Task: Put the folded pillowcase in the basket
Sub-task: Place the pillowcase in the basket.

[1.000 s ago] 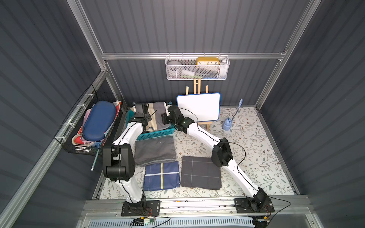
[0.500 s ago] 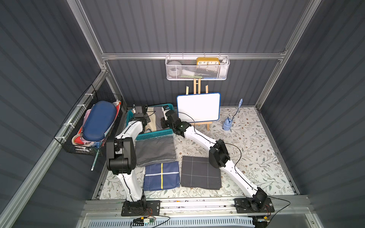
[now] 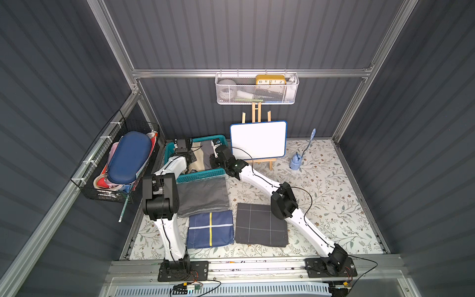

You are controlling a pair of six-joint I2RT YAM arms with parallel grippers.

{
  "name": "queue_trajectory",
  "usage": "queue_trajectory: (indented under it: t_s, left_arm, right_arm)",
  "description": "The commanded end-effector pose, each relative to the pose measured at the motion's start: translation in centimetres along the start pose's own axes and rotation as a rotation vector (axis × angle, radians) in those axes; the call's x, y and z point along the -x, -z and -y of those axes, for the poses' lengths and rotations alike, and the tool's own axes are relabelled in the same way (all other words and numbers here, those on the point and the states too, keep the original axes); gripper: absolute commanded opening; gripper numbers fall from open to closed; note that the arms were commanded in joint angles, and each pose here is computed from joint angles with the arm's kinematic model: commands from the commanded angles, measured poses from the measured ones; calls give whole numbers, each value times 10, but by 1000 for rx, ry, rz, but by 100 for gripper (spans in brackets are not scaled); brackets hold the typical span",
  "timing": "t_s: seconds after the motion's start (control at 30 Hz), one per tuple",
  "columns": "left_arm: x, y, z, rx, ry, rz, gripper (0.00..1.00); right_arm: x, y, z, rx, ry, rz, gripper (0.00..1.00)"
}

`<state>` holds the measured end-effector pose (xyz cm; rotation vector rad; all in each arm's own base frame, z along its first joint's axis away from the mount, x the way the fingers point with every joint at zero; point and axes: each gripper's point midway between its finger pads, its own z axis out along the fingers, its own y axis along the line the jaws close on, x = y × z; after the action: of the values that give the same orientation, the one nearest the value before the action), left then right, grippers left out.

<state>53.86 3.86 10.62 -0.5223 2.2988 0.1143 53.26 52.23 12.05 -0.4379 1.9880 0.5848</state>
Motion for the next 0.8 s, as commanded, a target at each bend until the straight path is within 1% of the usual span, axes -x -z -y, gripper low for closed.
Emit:
queue_trajectory:
  t_s: [0.0,0.03,0.1,0.17,0.3,0.5,0.57,0.67,0.77]
  left_arm:
    - [5,3,-3,8,21,0,6]
    - [6,3,-2,2,18,0,17]
    - [5,3,-1,-1,17,-10,19]
    - [7,4,-2,7,24,-8,20]
    - [16,16,-4,5,36,31,22]
    - [28,36,-15,49,76,77,43]
    - [32,46,-22,73,104,100,48]
    - [48,67,-20,37,118,164,53]
    - [59,82,3,-116,109,209,59]
  right_arm:
    - [7,-1,3,-19,12,29,18]
    - [9,0,5,-26,17,30,19]
    - [15,4,4,-27,20,39,25]
    - [21,7,2,-20,18,48,33]
    - [36,14,-5,6,13,72,47]
    - [57,27,-2,-24,13,105,58]
    - [64,33,-2,-34,17,111,59]
    - [74,42,2,-65,12,119,61]
    - [81,50,5,-69,-22,120,61]
